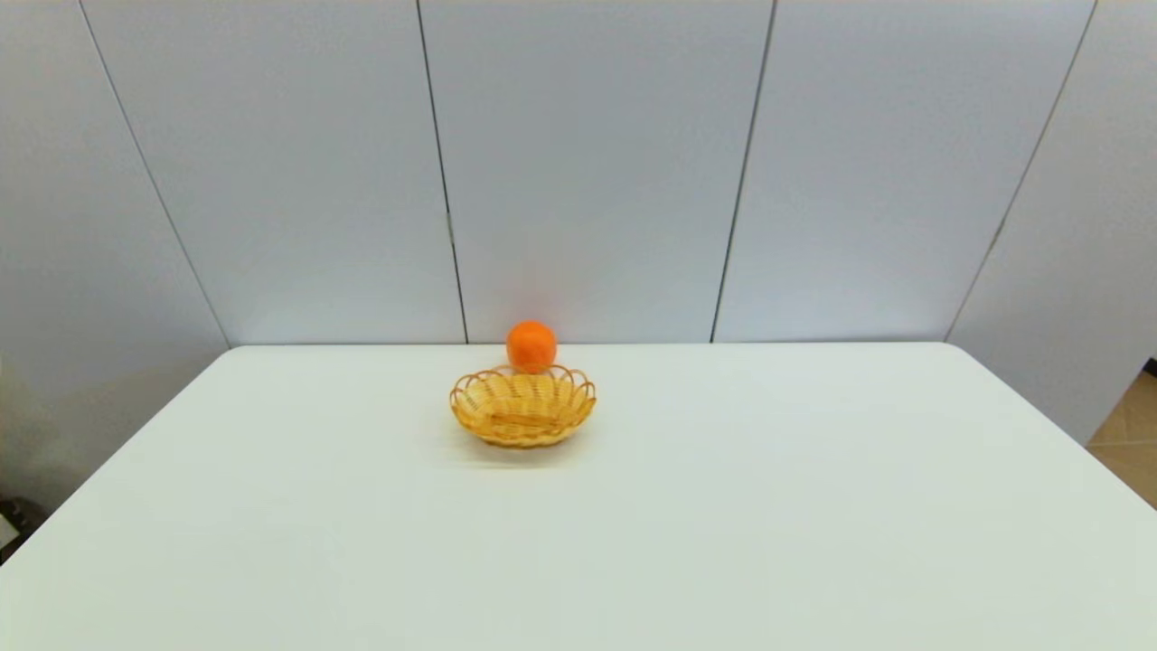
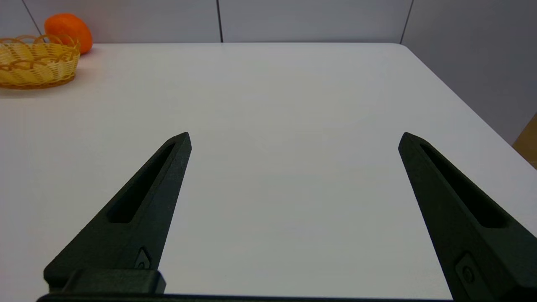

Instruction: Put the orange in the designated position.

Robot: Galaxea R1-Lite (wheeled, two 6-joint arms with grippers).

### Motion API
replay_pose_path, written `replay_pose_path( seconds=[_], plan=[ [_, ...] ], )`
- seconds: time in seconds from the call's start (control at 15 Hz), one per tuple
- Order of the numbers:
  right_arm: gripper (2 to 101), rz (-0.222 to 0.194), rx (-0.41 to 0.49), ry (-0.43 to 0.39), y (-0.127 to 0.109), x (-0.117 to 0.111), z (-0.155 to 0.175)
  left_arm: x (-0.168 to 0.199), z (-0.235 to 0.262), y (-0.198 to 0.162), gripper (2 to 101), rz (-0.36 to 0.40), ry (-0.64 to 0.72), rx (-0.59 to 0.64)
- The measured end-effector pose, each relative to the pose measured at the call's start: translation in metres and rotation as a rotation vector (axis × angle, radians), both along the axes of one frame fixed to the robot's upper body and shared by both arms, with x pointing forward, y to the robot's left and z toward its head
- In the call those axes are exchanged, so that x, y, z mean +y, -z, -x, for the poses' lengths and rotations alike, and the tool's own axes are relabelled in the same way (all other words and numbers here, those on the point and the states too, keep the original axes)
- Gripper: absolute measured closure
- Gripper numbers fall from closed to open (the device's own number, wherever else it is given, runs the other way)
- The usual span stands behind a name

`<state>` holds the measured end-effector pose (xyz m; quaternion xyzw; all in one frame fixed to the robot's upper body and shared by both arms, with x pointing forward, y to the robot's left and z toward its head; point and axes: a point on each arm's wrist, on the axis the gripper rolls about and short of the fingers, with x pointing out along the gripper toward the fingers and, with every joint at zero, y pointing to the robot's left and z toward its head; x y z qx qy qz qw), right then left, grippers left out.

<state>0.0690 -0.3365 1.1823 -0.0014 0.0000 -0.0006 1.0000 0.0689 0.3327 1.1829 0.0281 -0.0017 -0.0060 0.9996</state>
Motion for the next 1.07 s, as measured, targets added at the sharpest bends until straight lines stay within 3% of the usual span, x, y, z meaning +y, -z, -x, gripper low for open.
replay_pose_path(
  seconds=[1.07],
  plan=[
    [4.3, 0.000, 0.000, -0.001, 0.0000, 0.0000, 0.0000, 0.0000, 0.0000, 0.0000, 5.4, 0.000, 0.000, 0.000]
  ],
)
